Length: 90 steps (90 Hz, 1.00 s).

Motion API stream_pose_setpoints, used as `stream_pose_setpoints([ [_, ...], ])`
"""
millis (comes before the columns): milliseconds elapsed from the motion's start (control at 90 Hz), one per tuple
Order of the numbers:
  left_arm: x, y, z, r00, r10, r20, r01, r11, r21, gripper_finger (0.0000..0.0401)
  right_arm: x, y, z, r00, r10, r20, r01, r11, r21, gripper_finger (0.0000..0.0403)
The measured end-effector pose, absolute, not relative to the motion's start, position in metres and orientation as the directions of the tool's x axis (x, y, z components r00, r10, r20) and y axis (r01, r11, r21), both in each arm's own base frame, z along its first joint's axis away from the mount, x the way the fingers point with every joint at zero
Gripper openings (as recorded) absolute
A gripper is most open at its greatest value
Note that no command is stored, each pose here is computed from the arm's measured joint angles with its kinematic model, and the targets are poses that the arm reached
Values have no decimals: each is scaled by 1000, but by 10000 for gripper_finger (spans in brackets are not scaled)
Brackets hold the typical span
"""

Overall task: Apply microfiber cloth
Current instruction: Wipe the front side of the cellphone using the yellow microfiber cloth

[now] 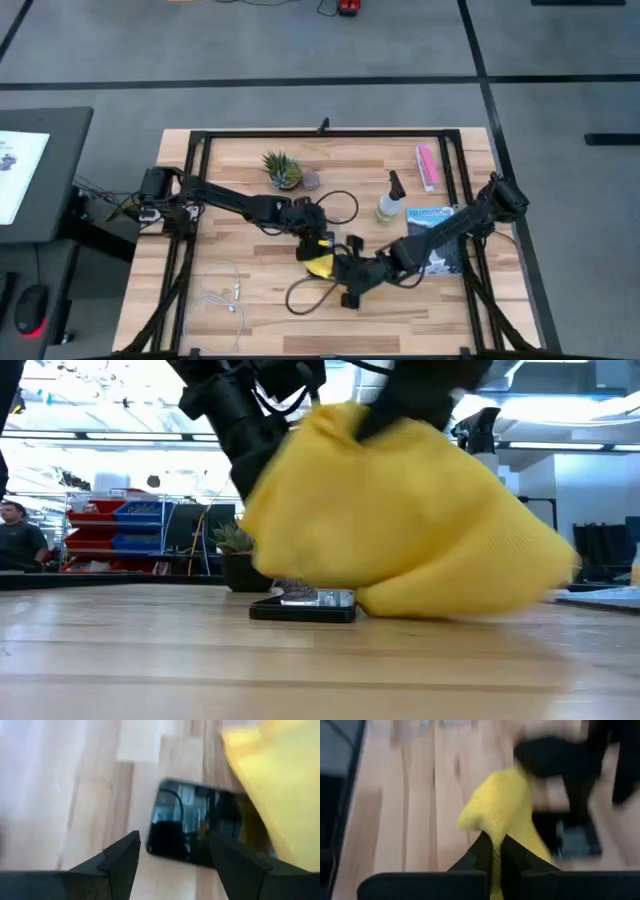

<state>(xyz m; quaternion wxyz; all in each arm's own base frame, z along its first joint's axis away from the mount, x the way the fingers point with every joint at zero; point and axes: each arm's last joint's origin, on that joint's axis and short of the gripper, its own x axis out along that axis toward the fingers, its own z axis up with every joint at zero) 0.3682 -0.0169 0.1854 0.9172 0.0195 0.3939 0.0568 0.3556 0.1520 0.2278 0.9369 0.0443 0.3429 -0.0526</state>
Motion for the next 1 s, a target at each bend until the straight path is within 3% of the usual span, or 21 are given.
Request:
stream_pose_setpoints([
  [444,379,-4,137,598,61,-800,-60,998,31,219,391,117,165,673,-151,-724,170,984,-48,0],
  [556,378,-5,132,574,68,-816,-61,997,40,219,395,118,157,680,-114,-725,154,988,-11,0],
  [767,374,-4,127,565,68,-822,-70,997,34,219,392,125,155,630,77,-773,29,992,123,0],
  [878,373,-5,126,556,47,-830,-59,998,17,219,382,129,150,555,44,-830,54,995,89,0],
  [1000,373,-8,126,552,28,-833,-42,999,6,219,374,126,147,511,-95,-854,157,988,-16,0],
])
